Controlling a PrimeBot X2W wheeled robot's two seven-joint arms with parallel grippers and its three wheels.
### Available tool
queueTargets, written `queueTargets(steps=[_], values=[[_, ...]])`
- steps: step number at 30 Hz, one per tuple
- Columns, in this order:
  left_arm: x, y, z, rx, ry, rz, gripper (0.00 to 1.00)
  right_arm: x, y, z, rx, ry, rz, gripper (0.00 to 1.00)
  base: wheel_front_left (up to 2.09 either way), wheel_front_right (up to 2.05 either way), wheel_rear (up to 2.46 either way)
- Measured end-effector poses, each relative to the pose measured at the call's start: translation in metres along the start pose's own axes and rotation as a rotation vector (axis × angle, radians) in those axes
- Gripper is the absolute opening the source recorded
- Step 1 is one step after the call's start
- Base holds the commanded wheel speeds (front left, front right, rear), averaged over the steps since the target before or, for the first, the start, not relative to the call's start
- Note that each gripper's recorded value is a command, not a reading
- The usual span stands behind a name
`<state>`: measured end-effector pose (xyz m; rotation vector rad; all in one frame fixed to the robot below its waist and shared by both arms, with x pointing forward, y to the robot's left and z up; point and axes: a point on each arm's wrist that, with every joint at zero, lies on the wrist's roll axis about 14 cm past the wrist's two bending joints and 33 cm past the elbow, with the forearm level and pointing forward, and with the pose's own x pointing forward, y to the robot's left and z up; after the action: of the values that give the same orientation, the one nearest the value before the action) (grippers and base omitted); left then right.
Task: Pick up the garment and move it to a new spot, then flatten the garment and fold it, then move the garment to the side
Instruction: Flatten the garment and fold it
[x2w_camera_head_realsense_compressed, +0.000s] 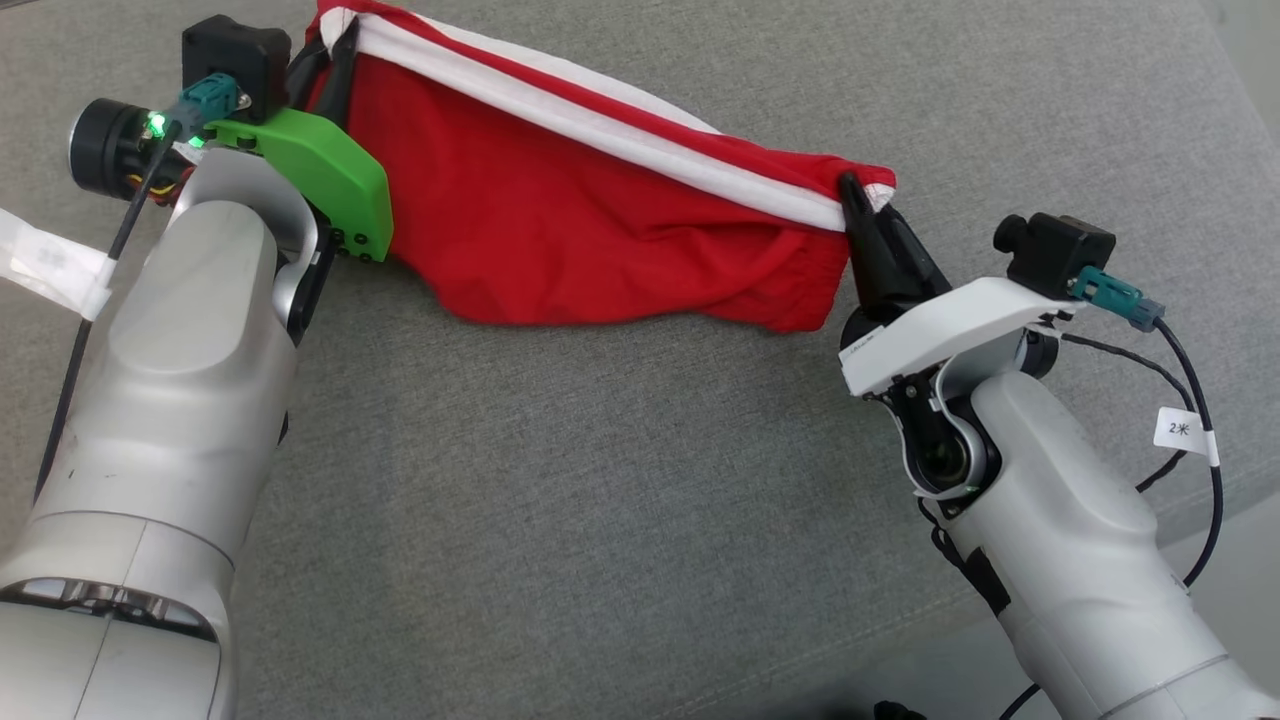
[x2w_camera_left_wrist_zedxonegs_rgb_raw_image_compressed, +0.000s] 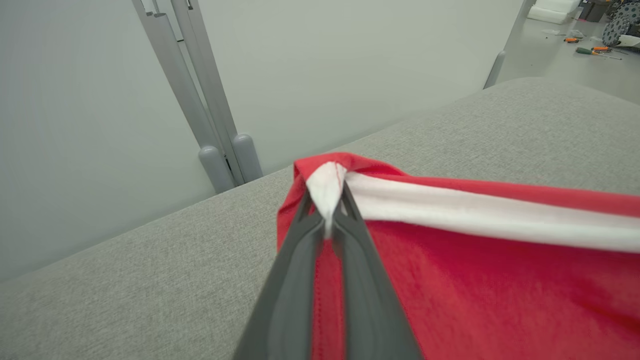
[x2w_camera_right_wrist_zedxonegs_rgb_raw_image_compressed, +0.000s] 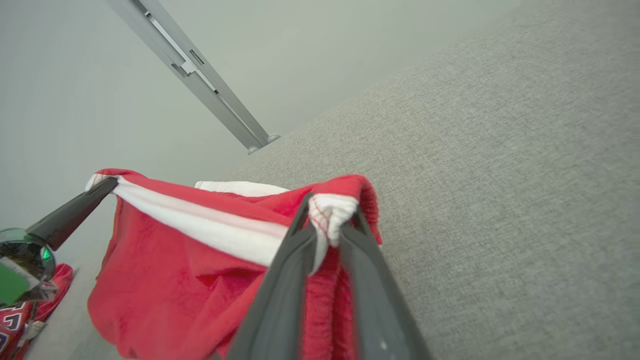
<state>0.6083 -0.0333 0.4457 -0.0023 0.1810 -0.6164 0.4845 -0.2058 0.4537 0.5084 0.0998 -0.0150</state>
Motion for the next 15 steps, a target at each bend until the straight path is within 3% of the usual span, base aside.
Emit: queueTargets(steps=[9,15], values=[[0.0,0.0,0.031,0.035,-0.085,-0.012,1.0,-0.009,0.008,0.018,-0.079,-0.061,0.04,1.0,0.0,0.0,0.0],[-0.018,0.029,0.056,0.074,-0.138,0.039,1.0,-0.036,0.01,0.032,-0.142,-0.122,0.054,1.0,0.0,0.0,0.0]])
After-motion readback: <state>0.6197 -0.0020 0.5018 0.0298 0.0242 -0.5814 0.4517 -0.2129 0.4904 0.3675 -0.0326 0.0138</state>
